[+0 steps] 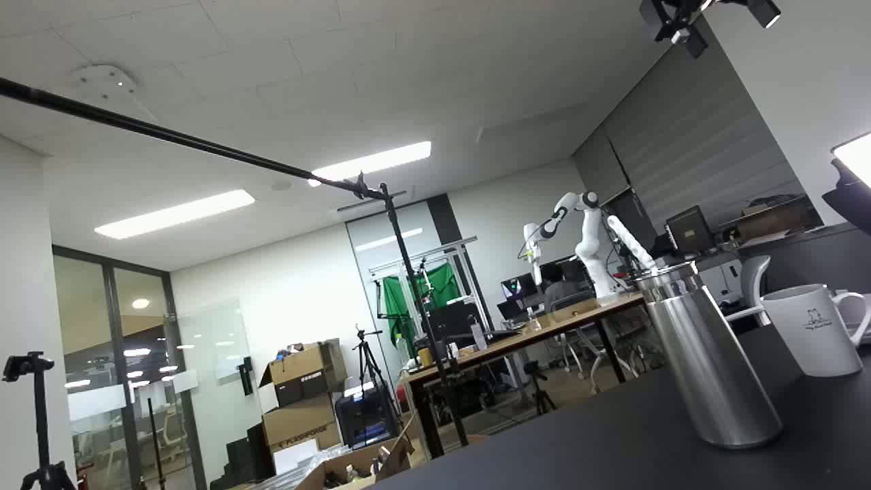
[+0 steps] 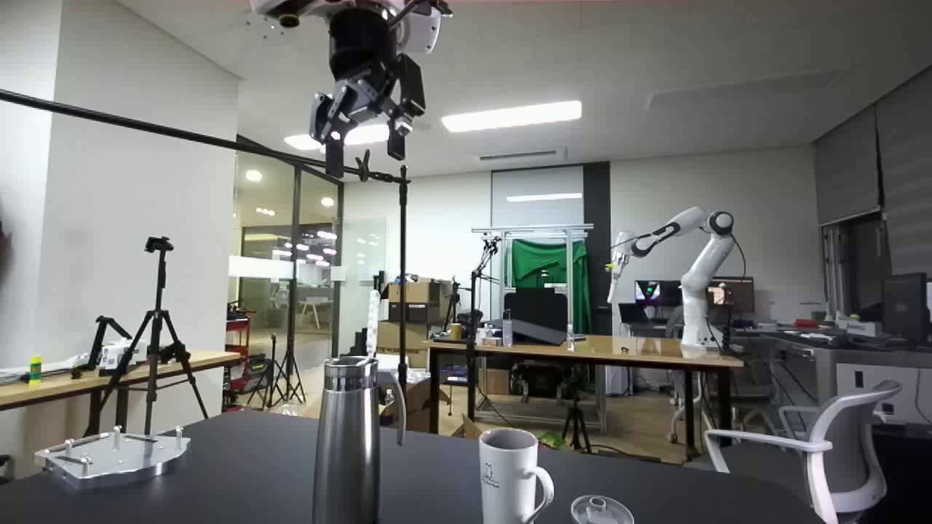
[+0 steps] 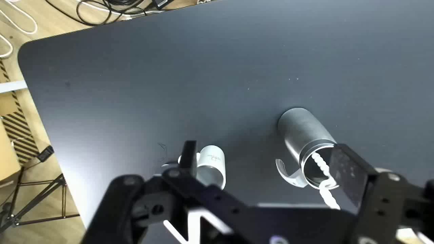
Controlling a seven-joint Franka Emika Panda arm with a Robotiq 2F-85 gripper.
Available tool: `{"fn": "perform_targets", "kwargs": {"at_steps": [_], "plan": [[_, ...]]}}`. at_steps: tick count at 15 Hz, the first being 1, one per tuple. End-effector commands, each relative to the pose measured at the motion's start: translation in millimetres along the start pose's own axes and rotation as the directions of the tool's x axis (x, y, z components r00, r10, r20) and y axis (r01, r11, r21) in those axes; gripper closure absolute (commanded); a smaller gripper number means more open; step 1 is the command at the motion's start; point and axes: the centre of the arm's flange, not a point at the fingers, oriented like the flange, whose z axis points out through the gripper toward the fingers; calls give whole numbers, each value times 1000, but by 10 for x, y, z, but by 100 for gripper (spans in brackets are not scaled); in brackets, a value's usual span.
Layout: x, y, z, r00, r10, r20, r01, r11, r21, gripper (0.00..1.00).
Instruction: Move the brush inside the flask up and down
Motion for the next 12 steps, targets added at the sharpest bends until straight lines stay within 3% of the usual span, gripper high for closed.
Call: {"fn": "perform_targets", "kwargs": {"at_steps": [1, 11, 12], "plan": [[1, 0, 2, 1000, 0, -1, 0, 1000, 0, 0], [2, 0, 0, 1000, 0, -2, 0, 1000, 0, 0], [131, 9, 12, 1000, 8, -5, -8, 1000, -6, 0]]}}
